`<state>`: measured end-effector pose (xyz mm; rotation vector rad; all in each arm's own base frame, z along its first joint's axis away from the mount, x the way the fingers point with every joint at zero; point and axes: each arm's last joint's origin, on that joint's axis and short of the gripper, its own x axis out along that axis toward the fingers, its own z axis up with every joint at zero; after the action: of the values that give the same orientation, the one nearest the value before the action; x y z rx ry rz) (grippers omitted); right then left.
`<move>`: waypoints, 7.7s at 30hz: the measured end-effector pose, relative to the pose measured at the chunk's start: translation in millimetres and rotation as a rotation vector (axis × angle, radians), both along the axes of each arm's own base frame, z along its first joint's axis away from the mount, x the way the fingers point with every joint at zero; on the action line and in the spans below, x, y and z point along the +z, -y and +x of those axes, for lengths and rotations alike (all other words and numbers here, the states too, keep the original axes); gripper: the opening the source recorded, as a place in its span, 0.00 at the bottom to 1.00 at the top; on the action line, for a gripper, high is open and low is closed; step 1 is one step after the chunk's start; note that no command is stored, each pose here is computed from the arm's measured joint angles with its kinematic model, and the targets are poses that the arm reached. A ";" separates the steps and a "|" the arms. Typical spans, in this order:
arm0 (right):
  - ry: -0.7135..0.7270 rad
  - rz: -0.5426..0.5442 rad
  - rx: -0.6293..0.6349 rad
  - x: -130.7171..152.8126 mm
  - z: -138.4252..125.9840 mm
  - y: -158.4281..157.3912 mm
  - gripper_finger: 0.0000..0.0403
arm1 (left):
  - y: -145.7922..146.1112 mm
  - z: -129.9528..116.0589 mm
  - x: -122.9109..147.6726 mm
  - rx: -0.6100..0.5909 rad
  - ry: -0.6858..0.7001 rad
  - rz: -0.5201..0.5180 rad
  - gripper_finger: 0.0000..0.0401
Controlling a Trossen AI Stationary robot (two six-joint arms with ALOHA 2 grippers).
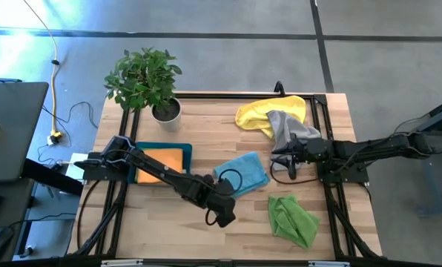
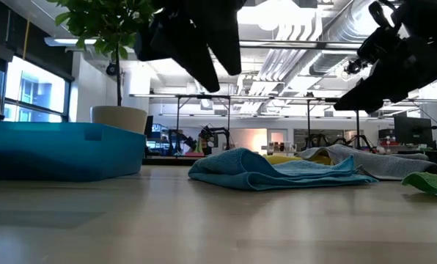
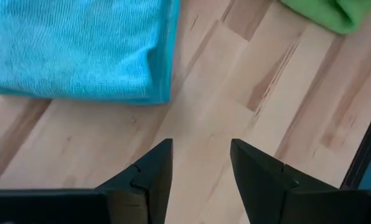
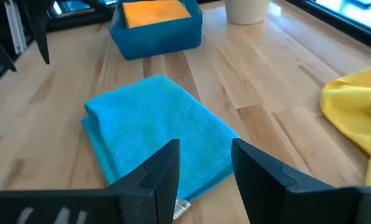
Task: Fold microfiber towels
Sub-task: Stack the blue microfiber towel on top of the orange microfiber towel in the blue bin, then fold the gray towel on the table
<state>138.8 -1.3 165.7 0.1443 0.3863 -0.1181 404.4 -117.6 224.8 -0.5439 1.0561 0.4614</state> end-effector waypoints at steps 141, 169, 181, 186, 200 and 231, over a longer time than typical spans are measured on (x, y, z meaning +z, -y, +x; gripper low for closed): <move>-0.188 -0.089 0.044 -15.8 -5.4 0.1 0.34 | -80.5 -197.7 -24.7 0.635 -0.750 0.288 0.09; -0.195 -0.089 0.045 -16.4 -5.8 0.1 0.34 | -24.3 -130.1 23.8 0.353 0.206 0.150 0.42; -0.195 -0.089 0.045 -16.4 -5.8 0.1 0.34 | 0.6 -82.8 44.7 0.092 0.646 0.203 0.42; -0.212 -0.089 0.046 -17.9 -6.7 0.1 0.34 | 10.0 -69.8 36.0 0.022 0.693 0.183 0.42; -0.210 -0.074 0.060 -18.1 -6.4 0.7 0.34 | 23.9 -45.8 -1.5 -0.027 0.688 0.111 0.42; 0.236 0.108 0.102 20.8 9.5 -2.5 0.34 | 25.8 -41.2 -3.7 -0.073 0.720 0.140 0.42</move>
<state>148.3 1.2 186.6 0.2422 0.1642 0.0209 363.1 -143.3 221.1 -0.4886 0.3493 0.2375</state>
